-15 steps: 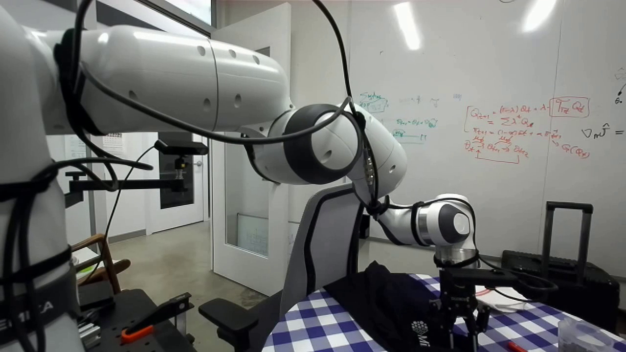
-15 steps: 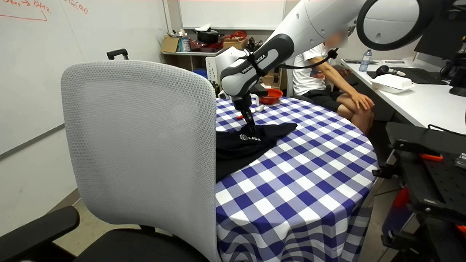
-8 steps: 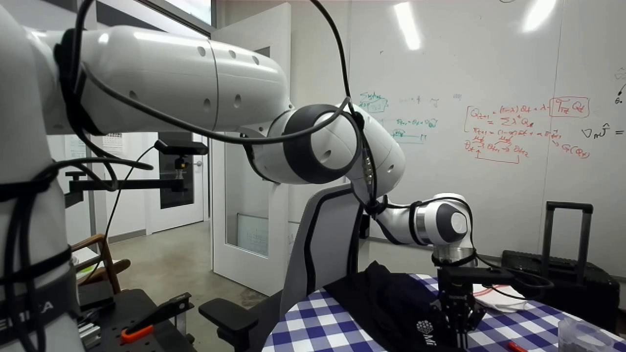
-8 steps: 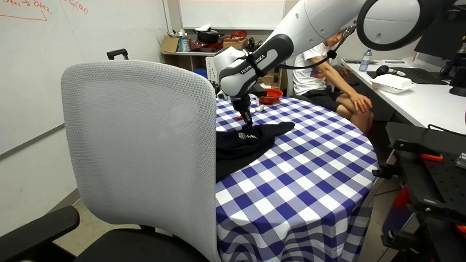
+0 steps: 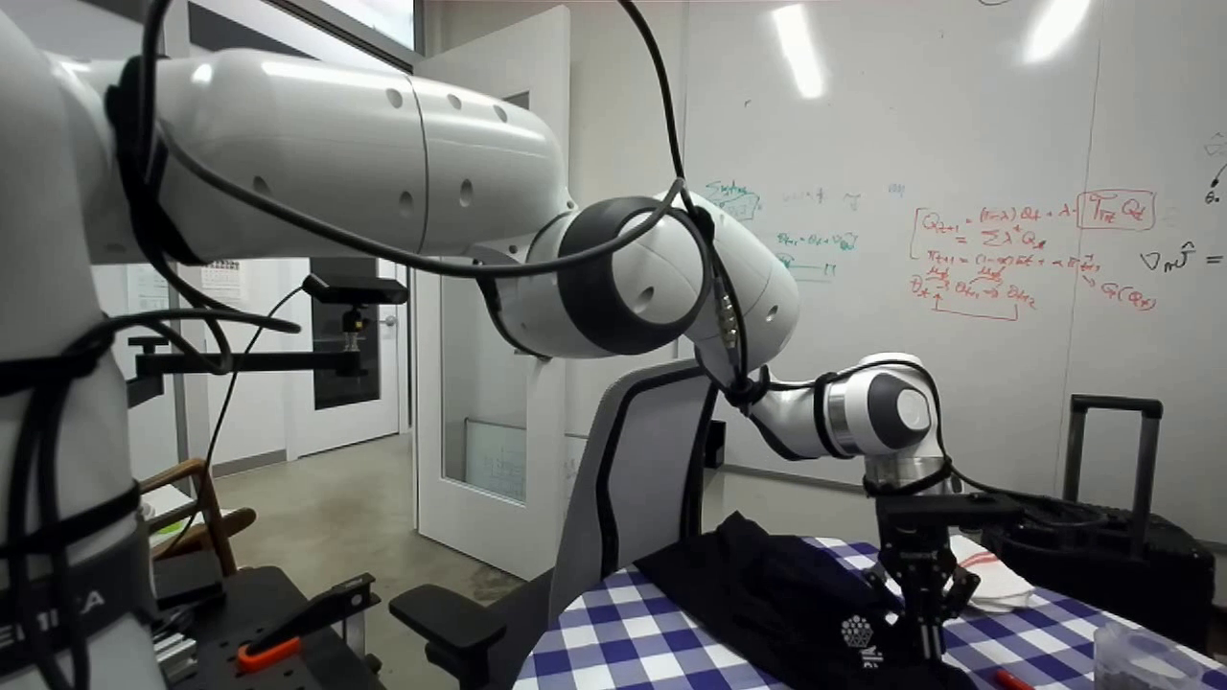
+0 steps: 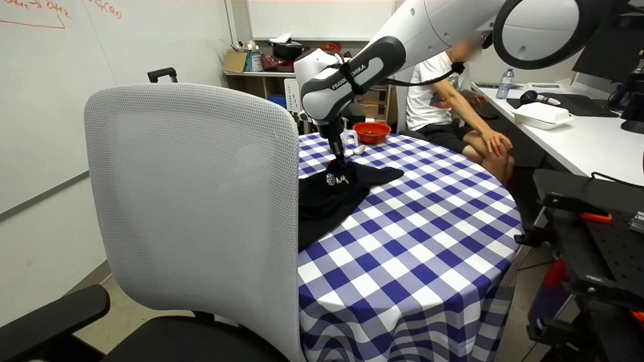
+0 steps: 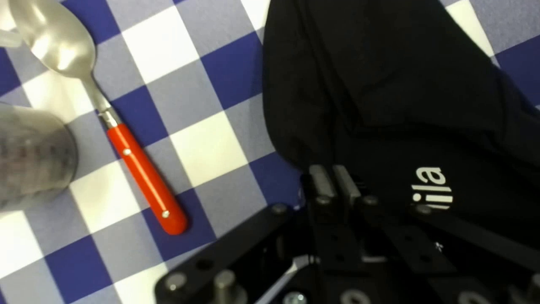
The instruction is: Pick up the black hood and hang it on the chair
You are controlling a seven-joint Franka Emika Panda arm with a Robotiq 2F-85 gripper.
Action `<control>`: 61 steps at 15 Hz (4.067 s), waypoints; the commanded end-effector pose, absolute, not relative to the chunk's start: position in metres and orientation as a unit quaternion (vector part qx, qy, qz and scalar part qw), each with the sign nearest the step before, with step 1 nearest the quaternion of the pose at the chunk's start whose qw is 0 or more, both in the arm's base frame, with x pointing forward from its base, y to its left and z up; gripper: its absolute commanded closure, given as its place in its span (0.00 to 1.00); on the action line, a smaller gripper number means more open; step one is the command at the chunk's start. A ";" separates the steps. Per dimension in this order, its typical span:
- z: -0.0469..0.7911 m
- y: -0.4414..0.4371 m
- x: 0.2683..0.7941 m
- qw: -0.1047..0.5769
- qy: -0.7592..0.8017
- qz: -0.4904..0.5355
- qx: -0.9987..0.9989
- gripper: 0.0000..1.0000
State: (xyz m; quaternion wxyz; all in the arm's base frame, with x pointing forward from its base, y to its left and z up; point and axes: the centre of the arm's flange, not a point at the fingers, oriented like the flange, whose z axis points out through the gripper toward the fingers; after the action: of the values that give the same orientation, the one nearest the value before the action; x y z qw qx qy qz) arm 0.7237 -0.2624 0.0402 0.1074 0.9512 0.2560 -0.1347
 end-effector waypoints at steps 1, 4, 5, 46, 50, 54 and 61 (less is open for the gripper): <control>0.087 -0.267 0.741 0.135 0.209 -0.119 0.961 0.94; 0.141 -0.262 0.741 0.156 0.179 -0.090 0.967 0.94; 0.154 -0.261 0.743 0.161 0.170 -0.084 0.969 0.94; 0.412 0.423 0.660 0.227 0.491 -0.138 0.829 0.37; 0.375 0.409 0.664 0.240 0.511 -0.159 0.810 0.07; 0.400 0.359 0.679 0.252 0.491 -0.144 0.821 0.00; 0.456 0.165 0.691 0.192 0.350 -0.103 0.911 0.00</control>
State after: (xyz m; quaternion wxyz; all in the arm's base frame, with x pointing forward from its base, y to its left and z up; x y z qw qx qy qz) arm 0.7088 0.2360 0.4495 0.2325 0.8788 0.3986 -0.1218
